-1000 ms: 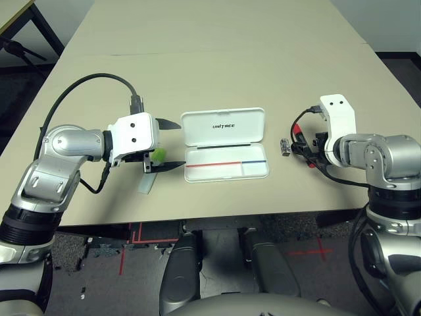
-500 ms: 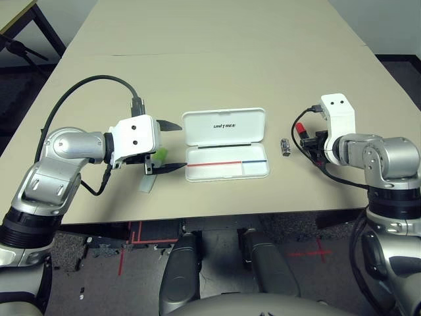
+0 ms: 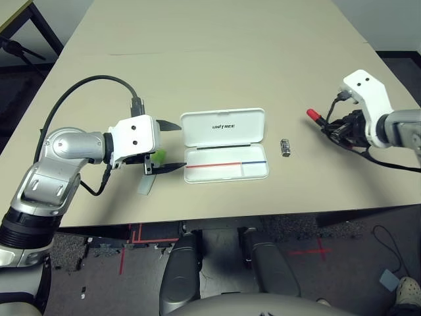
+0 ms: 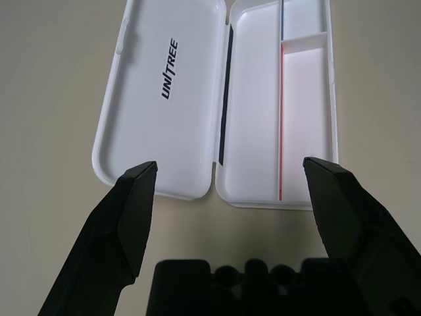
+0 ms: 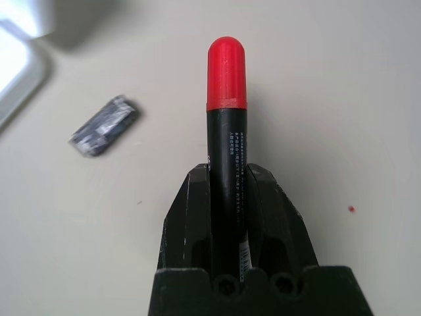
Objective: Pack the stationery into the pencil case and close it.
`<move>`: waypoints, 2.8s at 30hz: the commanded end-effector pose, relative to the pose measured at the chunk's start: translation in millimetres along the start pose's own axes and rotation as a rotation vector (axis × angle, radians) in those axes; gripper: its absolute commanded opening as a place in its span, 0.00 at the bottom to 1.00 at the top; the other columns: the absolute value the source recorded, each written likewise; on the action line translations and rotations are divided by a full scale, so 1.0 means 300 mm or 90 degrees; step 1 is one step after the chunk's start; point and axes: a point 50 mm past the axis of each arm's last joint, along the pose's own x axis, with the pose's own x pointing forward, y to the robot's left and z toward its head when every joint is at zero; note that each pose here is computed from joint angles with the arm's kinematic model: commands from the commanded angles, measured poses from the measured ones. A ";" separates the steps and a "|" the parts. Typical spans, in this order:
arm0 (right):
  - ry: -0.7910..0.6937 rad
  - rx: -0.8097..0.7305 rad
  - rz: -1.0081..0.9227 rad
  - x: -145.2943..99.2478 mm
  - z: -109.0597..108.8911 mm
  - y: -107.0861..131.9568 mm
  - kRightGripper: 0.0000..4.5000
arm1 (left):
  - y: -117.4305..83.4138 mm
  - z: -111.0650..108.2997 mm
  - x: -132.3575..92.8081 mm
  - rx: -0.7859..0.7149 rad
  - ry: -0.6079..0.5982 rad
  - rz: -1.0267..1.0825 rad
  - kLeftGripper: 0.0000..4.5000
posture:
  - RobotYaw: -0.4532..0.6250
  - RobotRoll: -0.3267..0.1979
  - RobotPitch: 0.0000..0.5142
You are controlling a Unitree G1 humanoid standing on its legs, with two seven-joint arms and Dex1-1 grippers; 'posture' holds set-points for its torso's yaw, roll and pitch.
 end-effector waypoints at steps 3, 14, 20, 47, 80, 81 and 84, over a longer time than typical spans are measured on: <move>-0.005 -0.127 0.119 -0.034 0.038 0.009 0.11 | -0.013 0.005 -0.011 0.002 0.004 -0.021 1.00 | 0.43 0.62 0.34; -0.011 -0.277 0.271 -0.010 0.132 0.071 0.11 | -0.036 0.014 -0.028 -0.016 0.017 -0.054 1.00 | 0.45 0.62 0.32; -0.036 -0.334 0.321 0.052 0.201 0.116 0.11 | -0.041 0.015 -0.039 -0.011 0.040 -0.063 1.00 | 0.46 0.62 0.32; -0.101 -0.408 0.370 0.337 0.320 0.323 0.11 | -0.068 0.019 -0.046 -0.019 0.067 -0.050 1.00 | 0.52 0.62 0.34; -0.260 -0.292 0.440 0.122 0.269 0.244 0.99 | -0.073 -0.032 -0.071 -0.057 0.122 -0.015 1.00 | 0.52 0.62 0.34; -0.257 -0.279 0.436 0.102 0.254 0.232 0.99 | -0.073 -0.035 -0.074 -0.062 0.125 -0.010 1.00 | 0.52 0.62 0.34; -0.242 -0.251 0.425 0.056 0.219 0.209 0.99 | -0.073 -0.041 -0.079 -0.070 0.130 0.000 1.00 | 0.51 0.62 0.34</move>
